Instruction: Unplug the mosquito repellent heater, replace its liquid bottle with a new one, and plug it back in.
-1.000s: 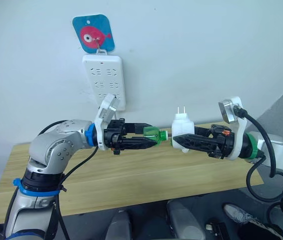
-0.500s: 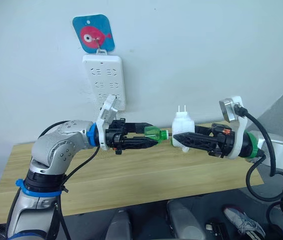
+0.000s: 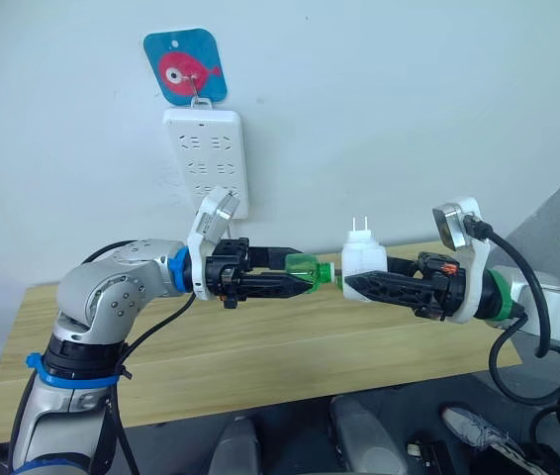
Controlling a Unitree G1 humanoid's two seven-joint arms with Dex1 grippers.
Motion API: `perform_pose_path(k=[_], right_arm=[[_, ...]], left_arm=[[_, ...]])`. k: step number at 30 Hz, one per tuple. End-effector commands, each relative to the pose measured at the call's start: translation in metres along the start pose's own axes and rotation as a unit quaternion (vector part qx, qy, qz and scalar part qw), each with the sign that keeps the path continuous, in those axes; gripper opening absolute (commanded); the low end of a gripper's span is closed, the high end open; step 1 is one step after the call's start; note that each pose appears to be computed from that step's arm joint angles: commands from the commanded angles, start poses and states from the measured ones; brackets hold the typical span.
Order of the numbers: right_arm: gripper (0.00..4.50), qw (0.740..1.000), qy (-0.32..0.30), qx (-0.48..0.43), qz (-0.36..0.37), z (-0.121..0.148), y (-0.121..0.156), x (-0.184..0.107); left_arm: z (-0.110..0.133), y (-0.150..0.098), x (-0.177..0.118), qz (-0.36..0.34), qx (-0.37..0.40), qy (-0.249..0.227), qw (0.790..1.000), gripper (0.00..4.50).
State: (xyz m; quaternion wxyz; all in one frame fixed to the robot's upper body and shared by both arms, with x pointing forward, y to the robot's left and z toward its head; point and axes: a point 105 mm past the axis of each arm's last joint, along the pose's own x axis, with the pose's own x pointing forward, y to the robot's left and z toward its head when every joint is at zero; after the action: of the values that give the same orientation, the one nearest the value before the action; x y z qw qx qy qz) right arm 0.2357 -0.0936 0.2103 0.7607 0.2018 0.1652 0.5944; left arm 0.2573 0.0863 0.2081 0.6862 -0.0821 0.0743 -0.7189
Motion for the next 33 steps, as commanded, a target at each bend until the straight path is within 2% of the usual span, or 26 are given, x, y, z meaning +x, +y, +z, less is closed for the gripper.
perform_pose_path(k=[1, 16, 28, 33], right_arm=[[3.15, 1.0, 0.003, -0.014, 0.012, 0.001, 0.009, 0.002], [3.15, 0.999, 0.001, -0.03, 0.03, 0.007, 0.021, 0.016], [3.15, 0.997, 0.076, -0.021, 0.021, -0.002, 0.018, 0.017], [3.15, 0.996, 0.085, -0.012, 0.016, -0.001, 0.017, 0.021]], left_arm=[[0.015, -0.01, 0.006, -0.024, 0.046, -0.008, 0.999, 2.25], [0.003, -0.008, 0.015, -0.023, 0.088, 0.012, 0.996, 2.25], [0.001, -0.008, 0.026, -0.045, 0.112, 0.019, 0.992, 2.25], [0.0, -0.006, 0.027, -0.039, 0.119, 0.017, 0.992, 2.25]])
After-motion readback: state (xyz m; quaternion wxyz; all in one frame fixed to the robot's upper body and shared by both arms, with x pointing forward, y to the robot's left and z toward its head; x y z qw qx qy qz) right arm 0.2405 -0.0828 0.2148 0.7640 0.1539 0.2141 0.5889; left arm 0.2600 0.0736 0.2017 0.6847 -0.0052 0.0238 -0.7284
